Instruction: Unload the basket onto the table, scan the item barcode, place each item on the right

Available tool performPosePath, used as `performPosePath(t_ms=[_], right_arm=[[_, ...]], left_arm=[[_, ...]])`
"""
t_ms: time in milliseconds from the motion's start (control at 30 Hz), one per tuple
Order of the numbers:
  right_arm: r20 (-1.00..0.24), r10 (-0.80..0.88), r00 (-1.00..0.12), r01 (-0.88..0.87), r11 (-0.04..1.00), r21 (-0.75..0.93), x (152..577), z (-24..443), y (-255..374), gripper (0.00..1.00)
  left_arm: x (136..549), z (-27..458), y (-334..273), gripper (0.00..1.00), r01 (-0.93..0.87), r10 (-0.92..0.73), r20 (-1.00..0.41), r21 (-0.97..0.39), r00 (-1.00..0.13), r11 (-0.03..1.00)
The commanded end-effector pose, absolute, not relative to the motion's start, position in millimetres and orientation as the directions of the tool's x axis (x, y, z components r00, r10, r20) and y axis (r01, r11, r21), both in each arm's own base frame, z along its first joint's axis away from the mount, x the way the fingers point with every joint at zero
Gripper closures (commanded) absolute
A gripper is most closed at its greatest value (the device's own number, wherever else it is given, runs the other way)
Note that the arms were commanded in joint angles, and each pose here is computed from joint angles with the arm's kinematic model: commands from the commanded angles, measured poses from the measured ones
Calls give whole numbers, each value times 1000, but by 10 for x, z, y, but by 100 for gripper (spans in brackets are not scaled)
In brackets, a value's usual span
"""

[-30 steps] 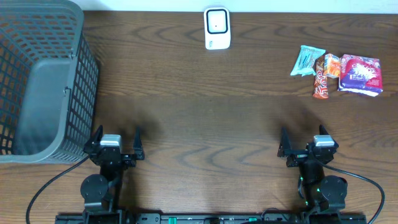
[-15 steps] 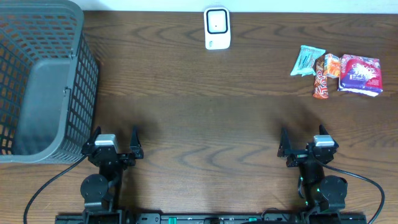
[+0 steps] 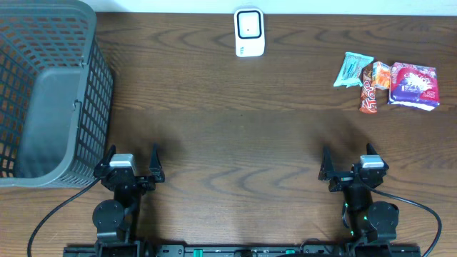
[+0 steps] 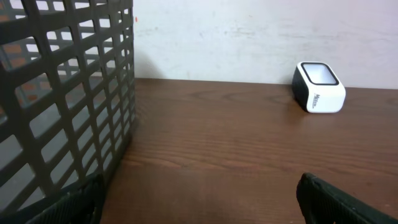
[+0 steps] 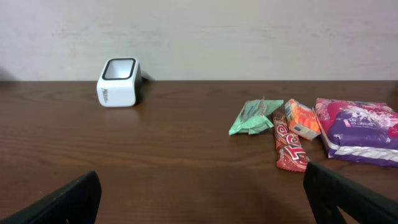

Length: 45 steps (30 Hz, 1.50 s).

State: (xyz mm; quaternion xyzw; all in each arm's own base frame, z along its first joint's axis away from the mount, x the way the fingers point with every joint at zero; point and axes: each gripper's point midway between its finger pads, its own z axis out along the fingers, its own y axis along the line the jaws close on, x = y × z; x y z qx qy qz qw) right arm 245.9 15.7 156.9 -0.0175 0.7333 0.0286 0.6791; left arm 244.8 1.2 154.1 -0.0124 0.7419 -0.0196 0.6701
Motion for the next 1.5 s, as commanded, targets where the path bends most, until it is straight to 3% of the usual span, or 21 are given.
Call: performPosePath(t_ms=[0, 1467], right_arm=[[-997, 24, -78, -64, 997, 29, 2457, 1562, 158, 1], [-997, 24, -77, -64, 997, 29, 2457, 1563, 158, 1]], left_arm=[[2440, 1389, 17, 2, 7, -25, -989, -27, -145, 1000], [2440, 1379, 55, 2, -16, -34, -988, -33, -149, 999]])
